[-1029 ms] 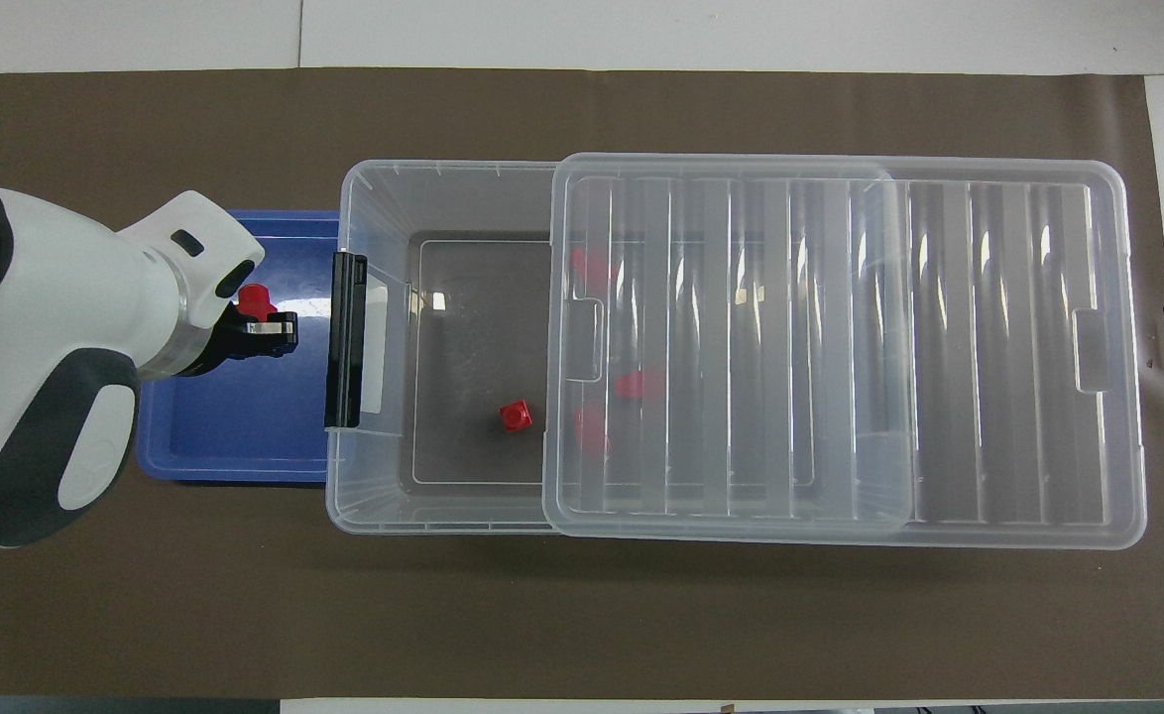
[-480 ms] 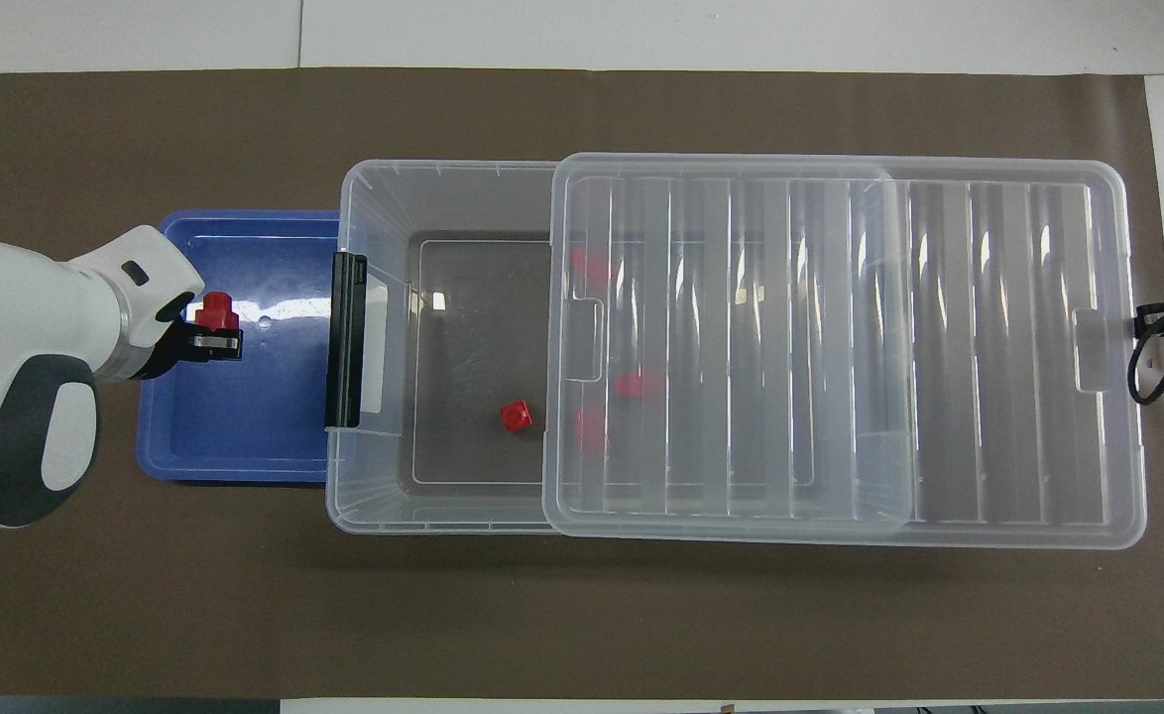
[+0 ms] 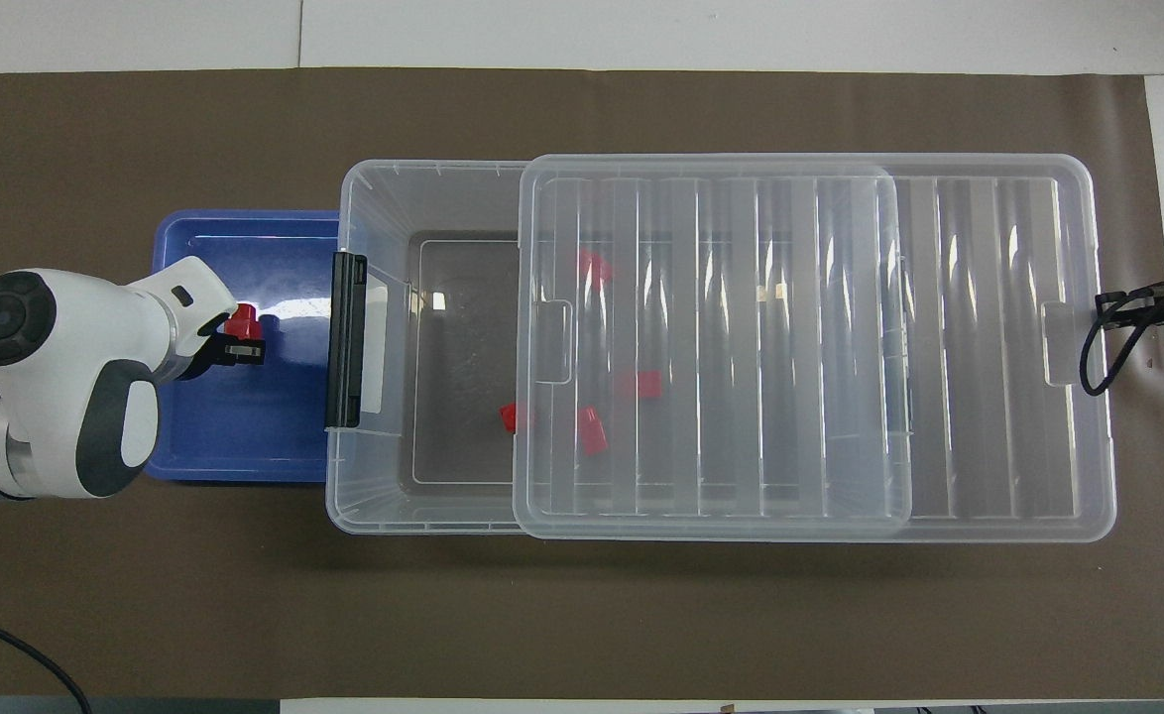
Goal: Place red block in blue tray from box
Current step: 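Lower the block with the left gripper while the right gripper closes the lid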
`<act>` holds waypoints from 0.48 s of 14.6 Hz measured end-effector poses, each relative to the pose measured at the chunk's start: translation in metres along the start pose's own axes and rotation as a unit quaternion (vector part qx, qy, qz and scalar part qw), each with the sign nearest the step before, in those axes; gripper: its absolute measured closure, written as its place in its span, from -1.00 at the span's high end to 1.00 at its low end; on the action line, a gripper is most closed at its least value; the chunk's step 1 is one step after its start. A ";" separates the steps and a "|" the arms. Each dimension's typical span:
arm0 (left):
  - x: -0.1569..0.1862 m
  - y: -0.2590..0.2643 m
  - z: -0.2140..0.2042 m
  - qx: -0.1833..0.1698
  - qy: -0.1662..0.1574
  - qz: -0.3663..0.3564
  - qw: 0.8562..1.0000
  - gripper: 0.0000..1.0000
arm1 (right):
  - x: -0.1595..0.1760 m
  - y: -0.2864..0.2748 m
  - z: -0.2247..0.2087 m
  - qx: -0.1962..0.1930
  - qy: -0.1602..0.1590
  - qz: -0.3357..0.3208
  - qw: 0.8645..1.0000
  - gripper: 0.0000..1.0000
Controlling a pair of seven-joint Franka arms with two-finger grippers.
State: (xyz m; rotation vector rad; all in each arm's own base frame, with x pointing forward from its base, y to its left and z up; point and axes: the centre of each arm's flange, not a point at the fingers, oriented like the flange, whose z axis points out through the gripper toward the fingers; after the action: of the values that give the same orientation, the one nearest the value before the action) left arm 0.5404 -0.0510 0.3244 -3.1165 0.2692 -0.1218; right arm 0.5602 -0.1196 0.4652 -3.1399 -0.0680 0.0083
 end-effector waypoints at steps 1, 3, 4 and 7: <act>0.001 0.000 0.005 0.000 0.002 0.001 1.000 -0.34 | 0.002 -0.008 0.000 0.000 0.000 0.006 1.000 -0.98; 0.002 0.001 0.012 -0.001 0.002 0.001 1.000 -0.34 | 0.006 -0.027 0.000 0.001 0.000 0.019 1.000 -0.98; 0.002 0.002 0.012 -0.001 0.002 0.002 1.000 -0.32 | 0.008 -0.036 0.000 0.002 0.000 0.025 1.000 -0.98; 0.003 0.004 0.011 -0.001 0.003 0.004 1.000 0.15 | 0.013 -0.067 0.000 0.003 0.000 0.047 0.999 -0.98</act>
State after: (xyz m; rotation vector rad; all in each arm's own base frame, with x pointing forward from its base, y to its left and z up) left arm 0.5434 -0.0554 0.3132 -3.1178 0.2824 -0.1320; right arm 0.5704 -0.0522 0.4656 -3.1336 0.0803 0.0071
